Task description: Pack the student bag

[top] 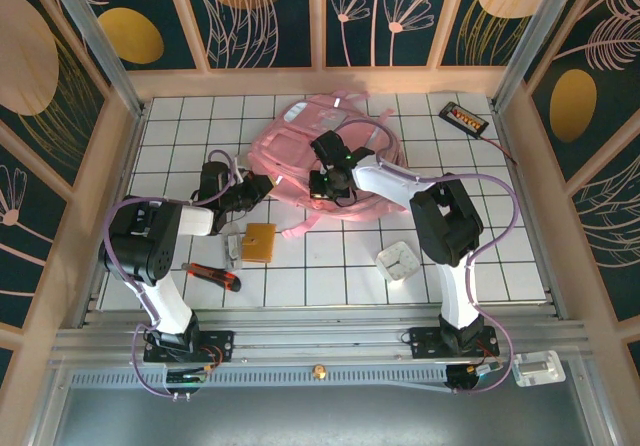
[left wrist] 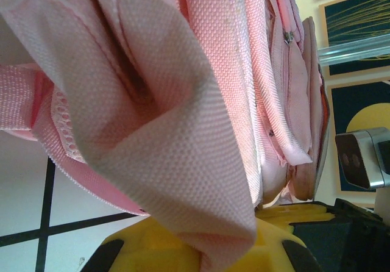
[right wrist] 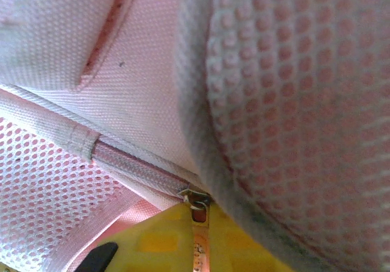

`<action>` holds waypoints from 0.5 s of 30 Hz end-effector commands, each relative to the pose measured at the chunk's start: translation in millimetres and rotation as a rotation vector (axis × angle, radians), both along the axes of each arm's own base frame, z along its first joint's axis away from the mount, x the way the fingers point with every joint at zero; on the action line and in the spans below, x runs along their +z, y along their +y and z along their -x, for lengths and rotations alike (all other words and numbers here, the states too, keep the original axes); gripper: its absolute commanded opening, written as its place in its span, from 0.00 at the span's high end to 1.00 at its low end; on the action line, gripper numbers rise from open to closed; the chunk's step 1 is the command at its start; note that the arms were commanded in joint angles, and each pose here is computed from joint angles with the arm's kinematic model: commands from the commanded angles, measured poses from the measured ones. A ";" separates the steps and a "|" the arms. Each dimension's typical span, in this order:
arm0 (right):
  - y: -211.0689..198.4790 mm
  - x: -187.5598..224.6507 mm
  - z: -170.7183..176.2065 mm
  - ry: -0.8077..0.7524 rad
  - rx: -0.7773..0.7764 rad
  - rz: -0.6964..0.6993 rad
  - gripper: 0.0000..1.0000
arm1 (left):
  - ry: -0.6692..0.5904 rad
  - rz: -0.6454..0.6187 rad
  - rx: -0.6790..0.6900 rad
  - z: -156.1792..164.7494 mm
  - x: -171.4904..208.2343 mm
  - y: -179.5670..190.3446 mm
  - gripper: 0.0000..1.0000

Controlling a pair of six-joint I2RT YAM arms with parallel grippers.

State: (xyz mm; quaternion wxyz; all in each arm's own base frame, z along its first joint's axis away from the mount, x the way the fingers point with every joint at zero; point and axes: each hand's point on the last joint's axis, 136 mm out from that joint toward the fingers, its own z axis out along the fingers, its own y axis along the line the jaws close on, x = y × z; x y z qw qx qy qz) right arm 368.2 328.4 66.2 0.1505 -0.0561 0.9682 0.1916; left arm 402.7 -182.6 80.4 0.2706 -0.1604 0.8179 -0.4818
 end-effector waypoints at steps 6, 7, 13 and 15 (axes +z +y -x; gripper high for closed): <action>-27.8 -0.3 4.7 0.000 -0.047 0.094 1.00 | -0.080 0.028 -0.060 0.7 21.7 -8.1 1.00; -30.1 2.7 3.5 -0.001 -0.048 0.097 1.00 | -0.080 0.026 -0.059 0.6 21.7 -7.7 1.00; -46.6 8.7 5.4 0.042 -0.007 0.131 1.00 | -0.081 0.018 -0.048 -1.6 23.0 -6.3 1.00; -55.1 6.4 8.5 0.061 0.006 0.156 1.00 | -0.079 0.013 -0.040 -3.0 22.8 -5.1 1.00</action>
